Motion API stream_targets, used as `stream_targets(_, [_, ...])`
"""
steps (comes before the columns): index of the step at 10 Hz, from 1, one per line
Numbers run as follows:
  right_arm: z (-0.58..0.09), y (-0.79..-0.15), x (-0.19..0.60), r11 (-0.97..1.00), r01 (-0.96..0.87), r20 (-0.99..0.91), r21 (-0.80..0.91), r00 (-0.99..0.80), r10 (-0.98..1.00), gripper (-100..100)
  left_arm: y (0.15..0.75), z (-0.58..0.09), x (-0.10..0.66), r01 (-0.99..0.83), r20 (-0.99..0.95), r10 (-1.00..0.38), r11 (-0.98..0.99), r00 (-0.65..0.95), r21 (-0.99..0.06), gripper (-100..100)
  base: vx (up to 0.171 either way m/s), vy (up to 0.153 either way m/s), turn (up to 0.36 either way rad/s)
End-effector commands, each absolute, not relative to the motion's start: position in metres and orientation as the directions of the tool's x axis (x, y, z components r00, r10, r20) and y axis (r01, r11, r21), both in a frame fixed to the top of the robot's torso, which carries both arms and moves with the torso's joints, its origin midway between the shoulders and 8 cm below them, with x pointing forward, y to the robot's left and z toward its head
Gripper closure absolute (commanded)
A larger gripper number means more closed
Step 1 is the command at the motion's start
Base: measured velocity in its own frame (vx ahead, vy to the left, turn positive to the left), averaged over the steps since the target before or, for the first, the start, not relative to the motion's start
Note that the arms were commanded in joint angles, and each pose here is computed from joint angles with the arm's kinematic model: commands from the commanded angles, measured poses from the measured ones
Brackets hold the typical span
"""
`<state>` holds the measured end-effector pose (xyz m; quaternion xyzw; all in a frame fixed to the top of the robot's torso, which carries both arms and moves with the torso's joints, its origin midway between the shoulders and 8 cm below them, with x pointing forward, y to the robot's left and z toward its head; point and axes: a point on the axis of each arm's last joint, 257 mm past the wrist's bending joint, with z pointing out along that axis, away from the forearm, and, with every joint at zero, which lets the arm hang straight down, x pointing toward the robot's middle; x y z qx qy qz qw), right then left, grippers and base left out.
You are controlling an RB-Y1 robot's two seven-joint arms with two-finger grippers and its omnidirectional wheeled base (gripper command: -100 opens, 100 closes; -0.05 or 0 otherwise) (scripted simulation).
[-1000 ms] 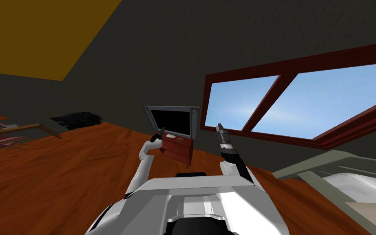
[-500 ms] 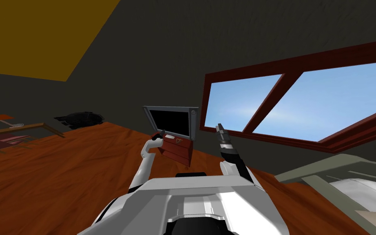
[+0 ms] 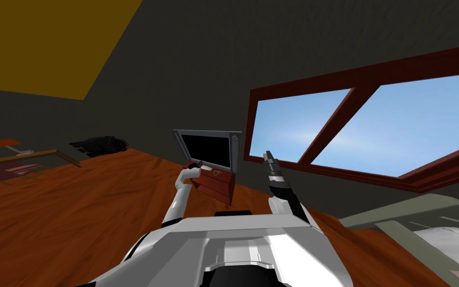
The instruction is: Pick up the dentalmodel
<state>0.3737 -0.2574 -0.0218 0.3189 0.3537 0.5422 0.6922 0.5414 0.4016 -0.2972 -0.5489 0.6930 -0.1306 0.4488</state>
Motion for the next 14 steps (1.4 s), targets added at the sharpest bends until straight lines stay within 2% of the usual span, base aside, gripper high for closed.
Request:
stream_targets(1, [-0.022, -0.257, 0.374, 0.209, -0.525, -0.144, 0.825, 0.162, 0.976, 0, 0.398, -0.308, 0.535, -0.677, -0.468, -0.884, 0.35, -0.009, -0.647, -100, 0.045, -0.046, 0.013])
stream_targets(12, [-0.022, -0.257, 0.374, 0.209, -0.525, -0.144, 0.825, 0.162, 0.976, 0, 0.364, -0.386, 0.492, -0.864, -0.354, -0.929, 0.264, -0.109, -0.428, -100, 0.053, -0.045, 0.015])
stream_targets(14, [-0.022, -0.257, 0.374, 0.209, -0.525, -0.144, 0.825, 0.162, 0.976, 0, 0.346, -0.406, 0.476, -0.899, -0.31, -0.941, 0.247, -0.134, -0.362, -100, 0.054, -0.036, 0.017])
